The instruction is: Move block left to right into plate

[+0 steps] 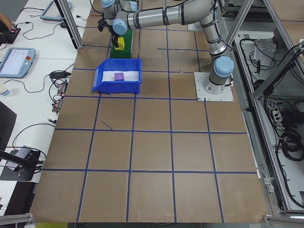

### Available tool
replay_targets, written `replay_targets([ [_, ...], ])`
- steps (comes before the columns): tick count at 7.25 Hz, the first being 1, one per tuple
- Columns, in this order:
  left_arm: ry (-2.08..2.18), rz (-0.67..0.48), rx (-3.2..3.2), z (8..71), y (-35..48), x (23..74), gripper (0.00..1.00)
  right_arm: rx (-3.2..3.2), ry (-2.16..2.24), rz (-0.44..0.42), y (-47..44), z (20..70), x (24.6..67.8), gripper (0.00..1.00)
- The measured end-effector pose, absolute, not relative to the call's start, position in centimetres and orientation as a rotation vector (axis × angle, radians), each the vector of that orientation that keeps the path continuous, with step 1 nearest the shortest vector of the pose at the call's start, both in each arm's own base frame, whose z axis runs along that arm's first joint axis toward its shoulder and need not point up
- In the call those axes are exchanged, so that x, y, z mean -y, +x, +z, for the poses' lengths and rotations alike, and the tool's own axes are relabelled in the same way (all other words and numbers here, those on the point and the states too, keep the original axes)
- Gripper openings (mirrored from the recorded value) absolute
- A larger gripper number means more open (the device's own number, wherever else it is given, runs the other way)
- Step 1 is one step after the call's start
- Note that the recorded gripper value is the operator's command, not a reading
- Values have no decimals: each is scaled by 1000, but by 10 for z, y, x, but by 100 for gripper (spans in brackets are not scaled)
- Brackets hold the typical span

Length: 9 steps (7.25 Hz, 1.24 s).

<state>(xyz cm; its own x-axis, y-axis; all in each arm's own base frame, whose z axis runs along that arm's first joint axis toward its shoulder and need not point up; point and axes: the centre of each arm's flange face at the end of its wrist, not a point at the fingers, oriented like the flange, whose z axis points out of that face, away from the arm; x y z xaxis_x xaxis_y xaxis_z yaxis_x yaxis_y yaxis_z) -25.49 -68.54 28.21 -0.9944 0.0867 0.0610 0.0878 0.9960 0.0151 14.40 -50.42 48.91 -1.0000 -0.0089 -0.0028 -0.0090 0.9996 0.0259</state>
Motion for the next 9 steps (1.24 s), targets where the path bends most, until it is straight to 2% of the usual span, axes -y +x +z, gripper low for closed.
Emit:
replay_targets([
  [1, -140, 9, 3074, 266, -260, 682, 100, -3139, -15, 40, 144, 489, 504, 100],
  [3, -136, 135, 3049, 287, -262, 675, 100, -3140, -12, 41, 142, 489, 505, 100],
  [5, -80, 254, 3020, 368, -230, 667, 100, -3132, 12, 38, 123, 490, 510, 100],
  [7, 1, 272, 3028, 408, -134, 678, 100, -3127, -67, 36, 65, 490, 521, 100],
  [9, -125, 235, 3058, 397, -76, 679, 100, -3108, -192, 44, -26, 478, 532, 100],
])
